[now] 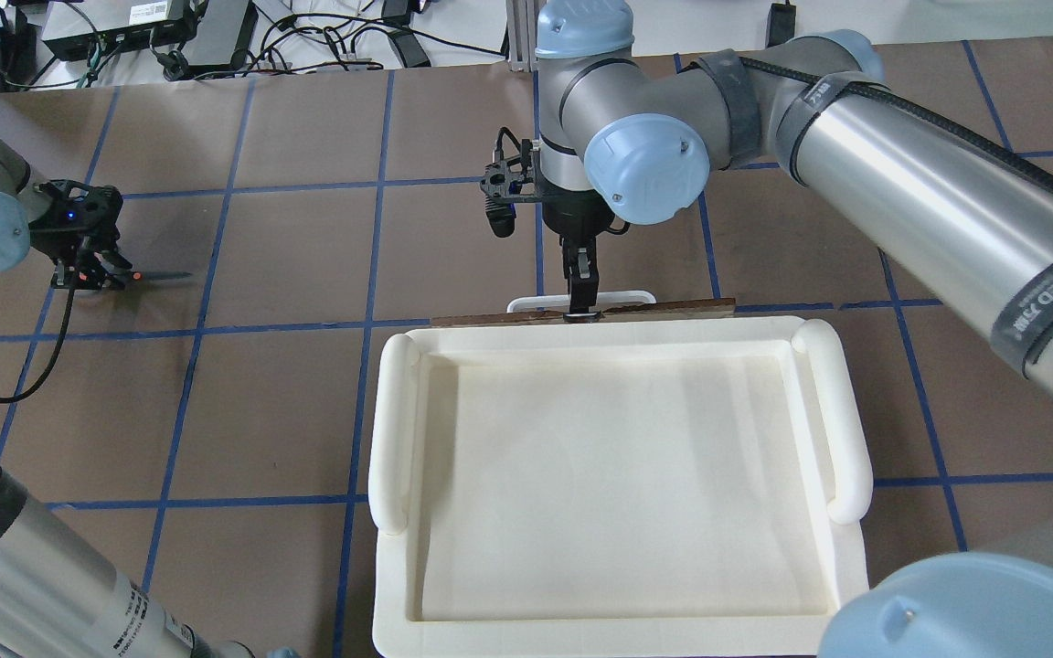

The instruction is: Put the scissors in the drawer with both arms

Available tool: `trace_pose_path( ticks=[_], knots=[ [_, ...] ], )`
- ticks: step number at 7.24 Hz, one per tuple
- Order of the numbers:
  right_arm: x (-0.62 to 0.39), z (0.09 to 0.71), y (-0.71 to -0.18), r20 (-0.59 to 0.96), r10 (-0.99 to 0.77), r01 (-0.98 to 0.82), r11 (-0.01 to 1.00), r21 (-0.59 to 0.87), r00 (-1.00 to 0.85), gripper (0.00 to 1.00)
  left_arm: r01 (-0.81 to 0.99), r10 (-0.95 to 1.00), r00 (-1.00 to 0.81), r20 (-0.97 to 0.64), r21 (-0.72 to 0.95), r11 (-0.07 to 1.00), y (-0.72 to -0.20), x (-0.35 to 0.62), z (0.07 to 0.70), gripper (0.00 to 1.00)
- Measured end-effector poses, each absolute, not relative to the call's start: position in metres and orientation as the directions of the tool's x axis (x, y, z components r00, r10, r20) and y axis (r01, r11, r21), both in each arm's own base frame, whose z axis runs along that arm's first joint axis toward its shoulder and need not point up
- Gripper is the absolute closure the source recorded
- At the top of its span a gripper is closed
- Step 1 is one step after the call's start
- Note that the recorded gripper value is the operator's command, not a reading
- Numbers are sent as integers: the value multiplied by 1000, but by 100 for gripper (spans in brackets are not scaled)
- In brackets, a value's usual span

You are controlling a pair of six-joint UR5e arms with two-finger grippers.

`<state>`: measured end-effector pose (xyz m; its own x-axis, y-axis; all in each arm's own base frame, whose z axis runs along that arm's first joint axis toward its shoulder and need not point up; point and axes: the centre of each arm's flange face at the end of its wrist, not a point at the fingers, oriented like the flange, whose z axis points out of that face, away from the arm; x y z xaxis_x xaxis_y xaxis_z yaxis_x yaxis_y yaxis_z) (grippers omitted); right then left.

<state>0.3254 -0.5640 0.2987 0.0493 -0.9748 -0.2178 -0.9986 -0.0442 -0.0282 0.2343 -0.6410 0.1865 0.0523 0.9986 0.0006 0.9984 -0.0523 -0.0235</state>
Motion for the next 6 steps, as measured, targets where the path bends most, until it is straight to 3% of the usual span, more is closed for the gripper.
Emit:
trace_pose_path(
  ticks=[6],
  knots=[
    [319, 308, -597, -175, -984, -999, -14, -51, 23, 37, 996, 998, 66, 3, -64, -65, -637, 205, 234, 93]
  ],
)
